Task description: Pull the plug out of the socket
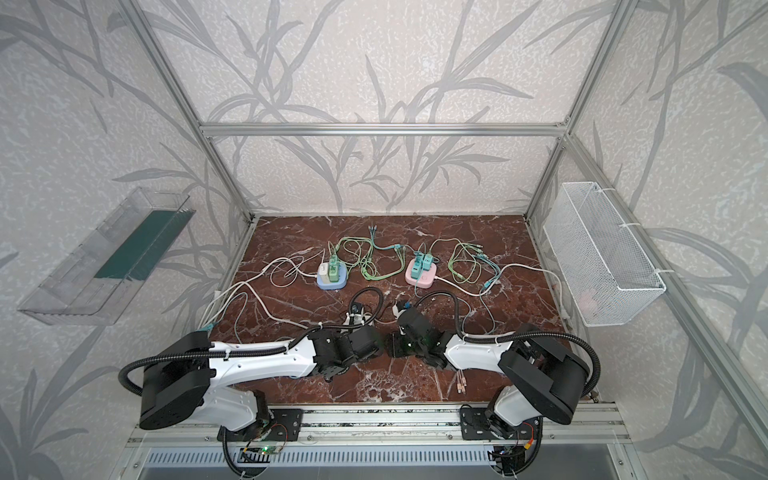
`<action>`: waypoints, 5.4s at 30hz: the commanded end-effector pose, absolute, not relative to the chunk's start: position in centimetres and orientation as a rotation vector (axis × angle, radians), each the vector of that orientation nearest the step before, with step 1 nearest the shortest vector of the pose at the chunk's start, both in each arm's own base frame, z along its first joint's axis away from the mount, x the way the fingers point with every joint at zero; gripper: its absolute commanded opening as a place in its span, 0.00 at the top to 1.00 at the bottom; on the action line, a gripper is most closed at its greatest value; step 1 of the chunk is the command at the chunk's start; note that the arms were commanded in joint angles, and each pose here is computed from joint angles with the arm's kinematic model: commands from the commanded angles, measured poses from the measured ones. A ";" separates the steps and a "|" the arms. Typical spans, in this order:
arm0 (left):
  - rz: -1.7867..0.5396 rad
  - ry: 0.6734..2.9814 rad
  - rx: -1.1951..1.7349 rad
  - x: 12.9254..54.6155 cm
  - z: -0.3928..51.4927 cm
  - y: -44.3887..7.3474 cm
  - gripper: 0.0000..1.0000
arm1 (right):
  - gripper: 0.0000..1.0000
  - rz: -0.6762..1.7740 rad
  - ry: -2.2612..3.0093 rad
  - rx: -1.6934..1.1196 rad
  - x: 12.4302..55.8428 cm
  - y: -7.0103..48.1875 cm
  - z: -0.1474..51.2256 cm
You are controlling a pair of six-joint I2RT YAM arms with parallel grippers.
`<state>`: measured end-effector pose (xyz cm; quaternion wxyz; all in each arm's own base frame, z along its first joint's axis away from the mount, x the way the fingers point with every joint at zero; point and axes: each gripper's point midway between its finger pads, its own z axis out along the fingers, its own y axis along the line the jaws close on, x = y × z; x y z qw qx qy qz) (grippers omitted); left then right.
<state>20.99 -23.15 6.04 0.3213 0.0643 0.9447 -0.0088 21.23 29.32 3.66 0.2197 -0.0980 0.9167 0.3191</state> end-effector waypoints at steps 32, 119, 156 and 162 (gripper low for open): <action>-0.132 2.477 0.159 21.2 7.8 -25.0 0.85 | 0.53 1.002 2.604 -0.223 21.9 33.0 1.9; 0.391 2.415 0.730 20.3 5.5 -32.9 0.65 | 0.37 0.610 2.492 0.168 21.4 13.0 5.5; 0.049 2.355 0.512 19.0 11.0 -31.6 0.11 | 0.37 0.781 2.265 -0.193 21.3 17.1 11.1; 0.009 2.305 0.360 19.5 11.6 -27.7 0.02 | 0.35 0.773 2.206 -0.422 20.6 20.6 11.6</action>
